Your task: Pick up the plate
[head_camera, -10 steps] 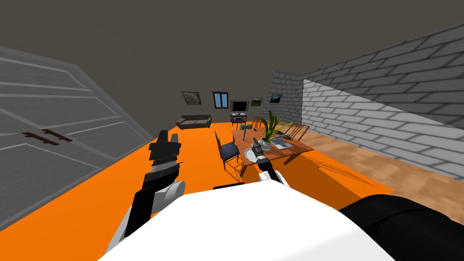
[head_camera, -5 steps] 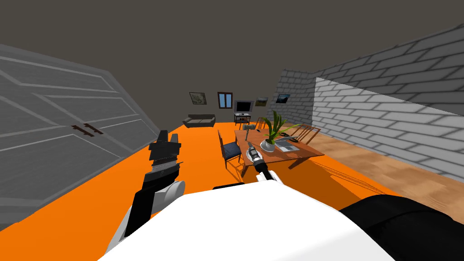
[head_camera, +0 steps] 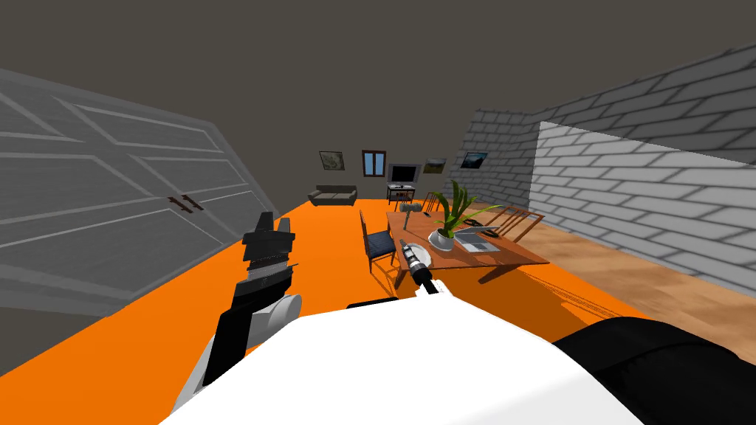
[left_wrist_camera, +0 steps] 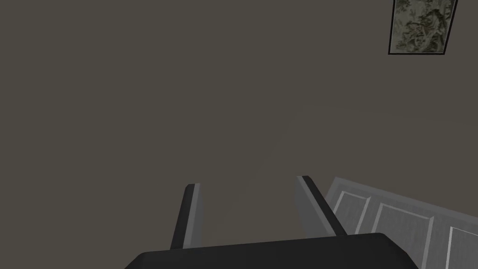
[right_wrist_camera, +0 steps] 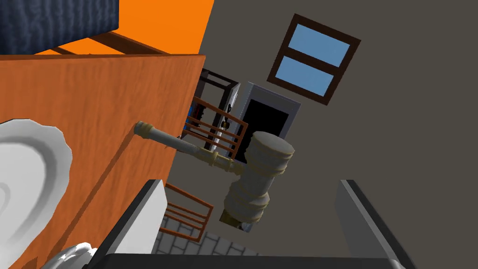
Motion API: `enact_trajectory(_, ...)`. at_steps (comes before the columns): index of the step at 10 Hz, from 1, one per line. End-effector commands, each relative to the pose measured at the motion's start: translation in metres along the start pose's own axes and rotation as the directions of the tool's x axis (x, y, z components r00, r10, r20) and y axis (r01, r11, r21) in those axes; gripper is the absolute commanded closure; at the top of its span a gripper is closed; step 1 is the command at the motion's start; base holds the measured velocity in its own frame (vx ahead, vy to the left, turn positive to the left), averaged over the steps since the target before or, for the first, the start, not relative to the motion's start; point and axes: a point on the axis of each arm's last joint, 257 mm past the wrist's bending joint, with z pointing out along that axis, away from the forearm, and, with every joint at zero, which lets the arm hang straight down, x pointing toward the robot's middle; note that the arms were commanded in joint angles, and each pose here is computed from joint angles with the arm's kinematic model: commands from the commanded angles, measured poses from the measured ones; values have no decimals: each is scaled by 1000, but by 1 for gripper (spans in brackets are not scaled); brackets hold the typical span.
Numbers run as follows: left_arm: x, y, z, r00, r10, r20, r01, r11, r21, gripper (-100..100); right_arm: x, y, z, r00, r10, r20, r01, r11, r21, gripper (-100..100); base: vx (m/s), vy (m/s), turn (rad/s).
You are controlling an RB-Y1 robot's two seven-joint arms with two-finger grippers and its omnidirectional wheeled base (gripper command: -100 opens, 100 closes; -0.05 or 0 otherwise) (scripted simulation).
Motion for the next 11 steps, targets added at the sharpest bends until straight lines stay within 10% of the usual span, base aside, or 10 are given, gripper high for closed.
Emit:
enact_trajectory(1,0,0,0,1000,0,0,0,1000,0,0,19,-28,1,998,-47,-34,49,996,76,-100,-40,-37,182)
enact_trajectory(5,0,0,0,1000,0,0,0,1000,0,0,33,-68,-3,991,-110,-70,121,976,183,-100,-24,-28,120)
enact_trajectory(11,0,0,0,1000,0,0,0,1000,0,0,66,-159,-27,945,-262,-196,320,862,392,-100,-31,-29,177)
